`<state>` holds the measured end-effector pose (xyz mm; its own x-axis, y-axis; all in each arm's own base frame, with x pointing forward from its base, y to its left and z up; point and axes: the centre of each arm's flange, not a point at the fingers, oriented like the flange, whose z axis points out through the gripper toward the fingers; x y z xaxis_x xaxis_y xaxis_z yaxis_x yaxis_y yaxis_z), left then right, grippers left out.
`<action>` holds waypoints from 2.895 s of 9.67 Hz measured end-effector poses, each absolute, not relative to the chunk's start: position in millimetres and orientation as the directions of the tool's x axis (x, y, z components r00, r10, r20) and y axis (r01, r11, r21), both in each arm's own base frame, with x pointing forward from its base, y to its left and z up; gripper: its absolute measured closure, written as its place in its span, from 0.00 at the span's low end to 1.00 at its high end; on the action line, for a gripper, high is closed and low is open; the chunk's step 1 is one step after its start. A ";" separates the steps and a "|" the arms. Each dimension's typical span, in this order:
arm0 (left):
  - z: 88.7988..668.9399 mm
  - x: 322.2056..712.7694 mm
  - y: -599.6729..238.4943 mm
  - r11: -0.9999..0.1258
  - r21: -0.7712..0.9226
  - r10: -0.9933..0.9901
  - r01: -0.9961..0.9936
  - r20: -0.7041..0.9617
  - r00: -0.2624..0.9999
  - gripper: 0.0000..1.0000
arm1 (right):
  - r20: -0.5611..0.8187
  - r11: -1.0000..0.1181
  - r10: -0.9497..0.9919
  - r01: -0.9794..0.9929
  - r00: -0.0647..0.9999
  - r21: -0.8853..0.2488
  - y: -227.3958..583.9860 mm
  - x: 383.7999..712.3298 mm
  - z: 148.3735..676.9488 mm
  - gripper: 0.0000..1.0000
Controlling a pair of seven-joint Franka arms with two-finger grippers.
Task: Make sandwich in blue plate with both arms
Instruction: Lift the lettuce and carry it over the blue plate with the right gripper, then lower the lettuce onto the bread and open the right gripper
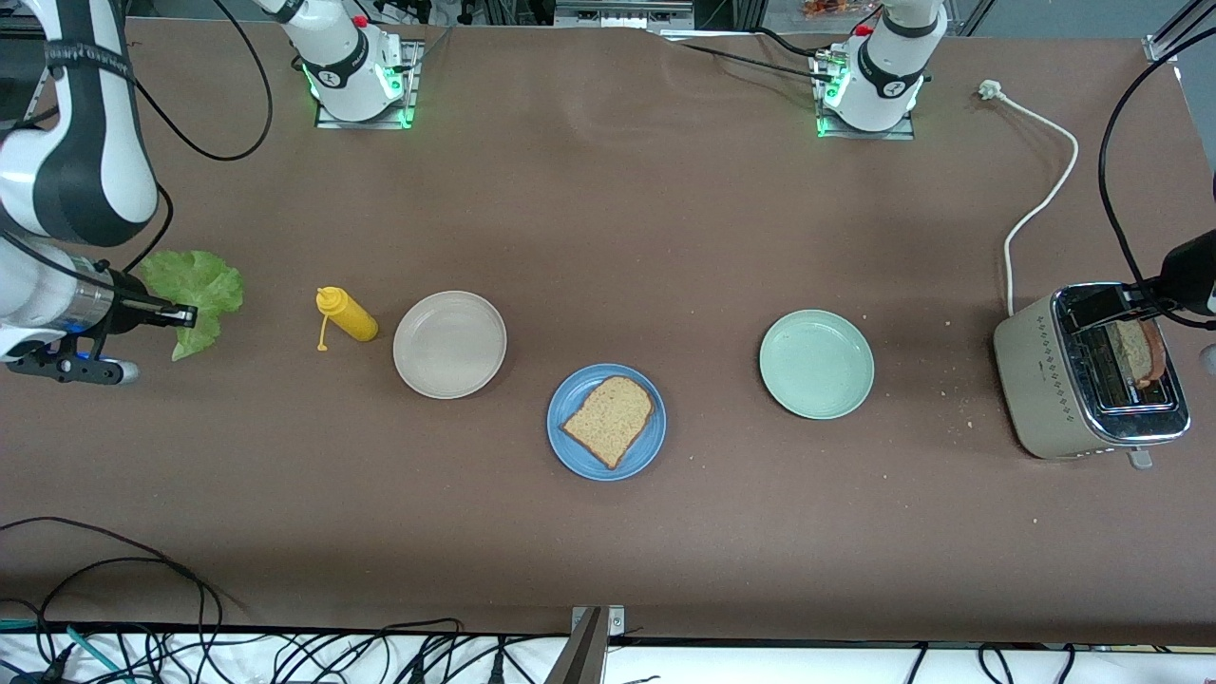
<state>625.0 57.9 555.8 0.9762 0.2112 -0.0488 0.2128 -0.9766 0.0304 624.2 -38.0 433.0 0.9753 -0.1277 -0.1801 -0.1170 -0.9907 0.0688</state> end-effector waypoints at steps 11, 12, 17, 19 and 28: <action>560.1 624.2 56.2 -0.977 0.031 0.209 0.211 -0.041 0.977 0.00 | -0.058 -0.818 -0.565 -0.568 0.823 -0.094 310.9 624.4 392.3 0.97; 560.5 624.1 55.9 -0.977 0.031 0.209 0.210 -0.041 0.977 0.00 | -0.058 -0.756 -0.638 -0.638 0.768 -0.144 335.7 628.6 374.7 0.97; 561.4 624.1 55.2 -0.977 0.031 0.208 0.209 -0.039 0.977 0.00 | -0.207 -0.404 -0.851 -0.854 0.483 -0.328 406.2 657.9 288.3 0.97; 561.3 624.2 54.9 -0.977 0.031 0.207 0.209 -0.039 0.977 0.00 | -0.266 -0.289 -0.877 -0.882 0.399 -0.372 425.9 653.2 245.2 0.97; 561.2 624.2 54.1 -0.978 0.031 0.206 0.207 -0.039 0.978 0.00 | -0.082 -0.378 -0.899 -0.856 0.431 -0.352 412.6 667.1 279.8 0.00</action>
<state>624.2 54.1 561.2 0.9777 0.2062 -0.0393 0.2074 -0.9777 0.0314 667.1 412.6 279.8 0.4310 -0.8986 -0.0819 -0.8560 -0.3785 -0.3522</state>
